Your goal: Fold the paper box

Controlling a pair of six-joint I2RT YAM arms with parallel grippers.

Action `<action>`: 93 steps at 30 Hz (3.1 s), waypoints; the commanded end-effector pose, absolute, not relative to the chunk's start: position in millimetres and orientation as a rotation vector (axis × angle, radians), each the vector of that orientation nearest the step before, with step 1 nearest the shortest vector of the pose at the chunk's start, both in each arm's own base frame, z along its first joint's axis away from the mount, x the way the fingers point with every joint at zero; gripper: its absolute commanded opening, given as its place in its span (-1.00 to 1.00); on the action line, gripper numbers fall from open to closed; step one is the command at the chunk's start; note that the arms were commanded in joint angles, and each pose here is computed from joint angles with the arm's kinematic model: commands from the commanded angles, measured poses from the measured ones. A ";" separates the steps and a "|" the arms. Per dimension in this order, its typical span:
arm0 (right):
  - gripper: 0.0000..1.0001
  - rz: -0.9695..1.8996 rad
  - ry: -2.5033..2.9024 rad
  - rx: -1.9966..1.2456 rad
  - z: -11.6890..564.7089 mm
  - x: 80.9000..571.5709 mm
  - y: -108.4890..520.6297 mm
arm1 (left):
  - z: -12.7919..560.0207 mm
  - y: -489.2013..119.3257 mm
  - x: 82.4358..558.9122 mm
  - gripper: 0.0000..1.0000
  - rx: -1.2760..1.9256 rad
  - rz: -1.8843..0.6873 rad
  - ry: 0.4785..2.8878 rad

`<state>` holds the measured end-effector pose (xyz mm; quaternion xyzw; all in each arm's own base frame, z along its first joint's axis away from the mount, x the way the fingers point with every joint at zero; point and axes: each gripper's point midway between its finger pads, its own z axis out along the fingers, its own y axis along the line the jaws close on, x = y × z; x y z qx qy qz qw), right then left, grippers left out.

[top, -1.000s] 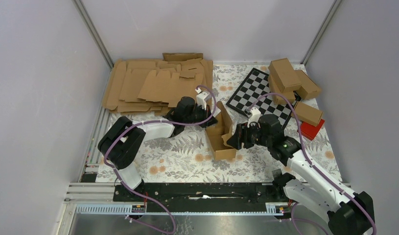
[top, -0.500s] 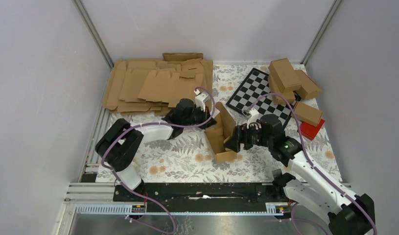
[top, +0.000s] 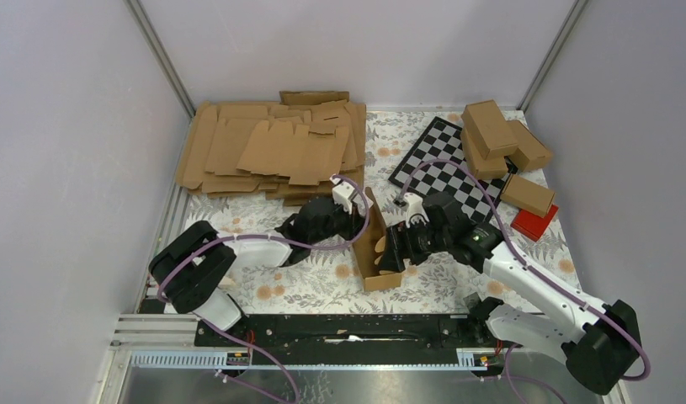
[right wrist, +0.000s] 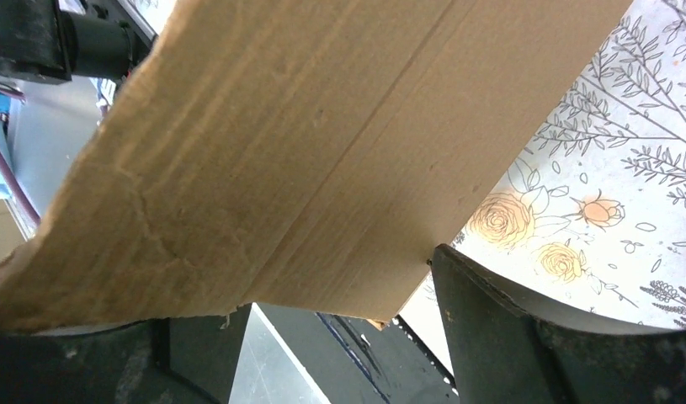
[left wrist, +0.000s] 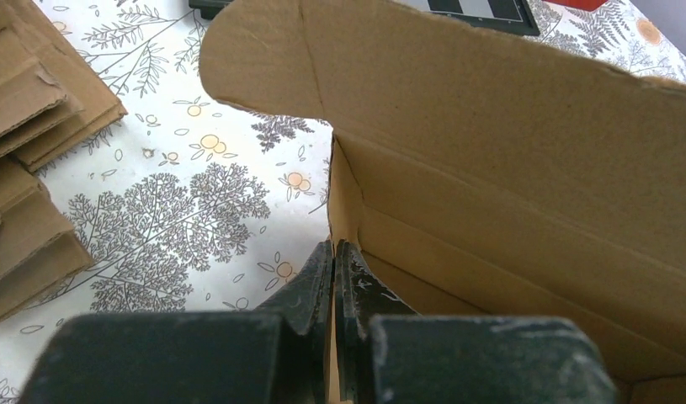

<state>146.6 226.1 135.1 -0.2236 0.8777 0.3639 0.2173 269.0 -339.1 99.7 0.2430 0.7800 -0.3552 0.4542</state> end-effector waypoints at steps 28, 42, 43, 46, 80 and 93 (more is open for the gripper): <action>0.72 0.815 2.367 -0.525 189.8 171.9 217.7 | 100.6 -324.7 266.8 -1.00 0.632 -0.678 1.718; 0.02 0.665 2.442 -0.516 169.0 184.1 207.2 | 95.4 -332.6 262.2 -1.00 0.690 -0.632 1.714; -0.01 0.667 2.451 -0.527 165.5 182.7 207.6 | 95.2 -332.5 262.5 -1.00 0.689 -0.632 1.716; -0.14 0.707 2.466 -0.566 155.2 176.4 211.8 | 91.9 -333.6 262.6 -1.00 0.693 -0.633 1.725; -0.12 0.734 2.630 -0.598 75.9 160.5 229.5 | 57.8 -285.6 212.9 0.04 0.100 -0.889 2.340; 0.76 0.842 2.545 -0.608 112.3 160.6 241.6 | 35.6 -320.1 208.2 -0.89 0.078 -1.132 2.369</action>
